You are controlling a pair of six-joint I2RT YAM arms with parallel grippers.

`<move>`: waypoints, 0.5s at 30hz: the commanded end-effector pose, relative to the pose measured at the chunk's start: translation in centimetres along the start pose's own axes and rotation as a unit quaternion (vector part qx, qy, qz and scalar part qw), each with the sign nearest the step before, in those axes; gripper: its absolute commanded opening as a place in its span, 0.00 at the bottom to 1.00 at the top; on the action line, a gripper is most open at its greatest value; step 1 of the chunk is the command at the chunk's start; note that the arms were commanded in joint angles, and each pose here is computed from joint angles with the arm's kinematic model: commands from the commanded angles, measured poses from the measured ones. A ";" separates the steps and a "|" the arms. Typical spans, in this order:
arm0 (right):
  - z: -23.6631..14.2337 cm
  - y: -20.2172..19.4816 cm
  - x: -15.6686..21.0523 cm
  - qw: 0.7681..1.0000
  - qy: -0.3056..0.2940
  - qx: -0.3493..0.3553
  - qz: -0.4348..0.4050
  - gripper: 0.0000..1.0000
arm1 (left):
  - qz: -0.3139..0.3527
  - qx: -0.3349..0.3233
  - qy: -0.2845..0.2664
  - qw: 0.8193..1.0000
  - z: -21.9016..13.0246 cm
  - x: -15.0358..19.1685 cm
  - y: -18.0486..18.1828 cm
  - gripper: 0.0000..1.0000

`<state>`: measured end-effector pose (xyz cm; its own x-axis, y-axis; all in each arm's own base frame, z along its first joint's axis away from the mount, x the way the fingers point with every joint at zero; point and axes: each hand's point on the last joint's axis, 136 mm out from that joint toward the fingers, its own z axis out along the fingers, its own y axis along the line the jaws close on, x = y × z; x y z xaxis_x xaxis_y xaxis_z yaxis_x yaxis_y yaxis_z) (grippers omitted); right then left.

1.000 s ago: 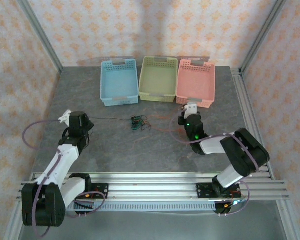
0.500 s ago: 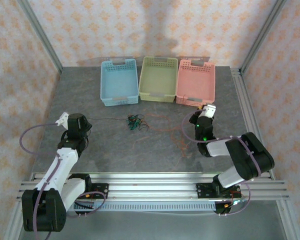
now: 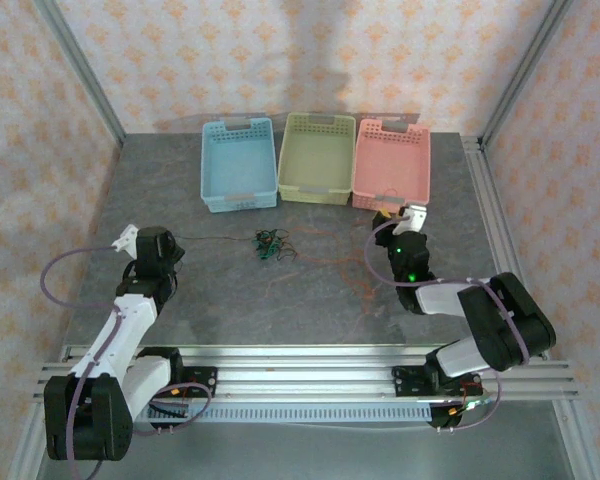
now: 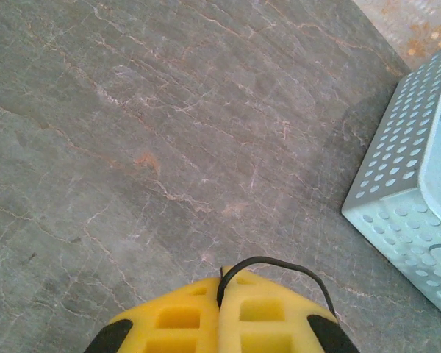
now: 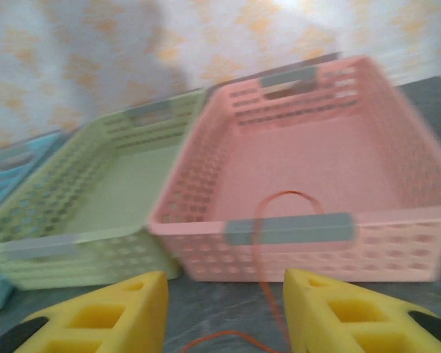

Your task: Untangle the cables

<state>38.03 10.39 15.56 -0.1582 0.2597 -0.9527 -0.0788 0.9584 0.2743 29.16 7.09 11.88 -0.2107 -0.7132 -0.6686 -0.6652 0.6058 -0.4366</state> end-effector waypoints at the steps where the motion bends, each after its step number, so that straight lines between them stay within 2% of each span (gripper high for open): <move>1: 0.6 6.0 0.6 0.988 0.053 -0.148 0.009 0.45 | -0.002 -0.009 -0.003 1.000 0.1 -0.3 0.3 0.00; 3: 0.4 9.5 2.4 0.965 0.115 -0.235 -0.004 0.45 | -0.002 -0.008 -0.004 1.000 0.1 -0.3 0.3 0.00; 5: 0.1 11.8 4.7 0.943 0.174 -0.282 -0.035 0.44 | -0.002 -0.008 -0.004 1.000 0.1 -0.3 0.3 0.00; 9: -1.2 14.3 9.0 0.904 0.255 -0.316 -0.134 0.45 | -0.001 -0.008 -0.002 1.000 0.1 -0.2 0.3 0.00; 15: -2.1 14.8 13.6 0.857 0.339 -0.332 -0.204 0.49 | -0.001 -0.008 -0.002 1.000 0.1 -0.2 0.3 0.00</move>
<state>34.83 27.86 10.42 -0.4622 -0.2651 -0.8462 -0.7145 0.6765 0.1783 29.17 7.08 11.76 -0.2137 -0.7134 -0.6674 -0.6668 0.6057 -0.4341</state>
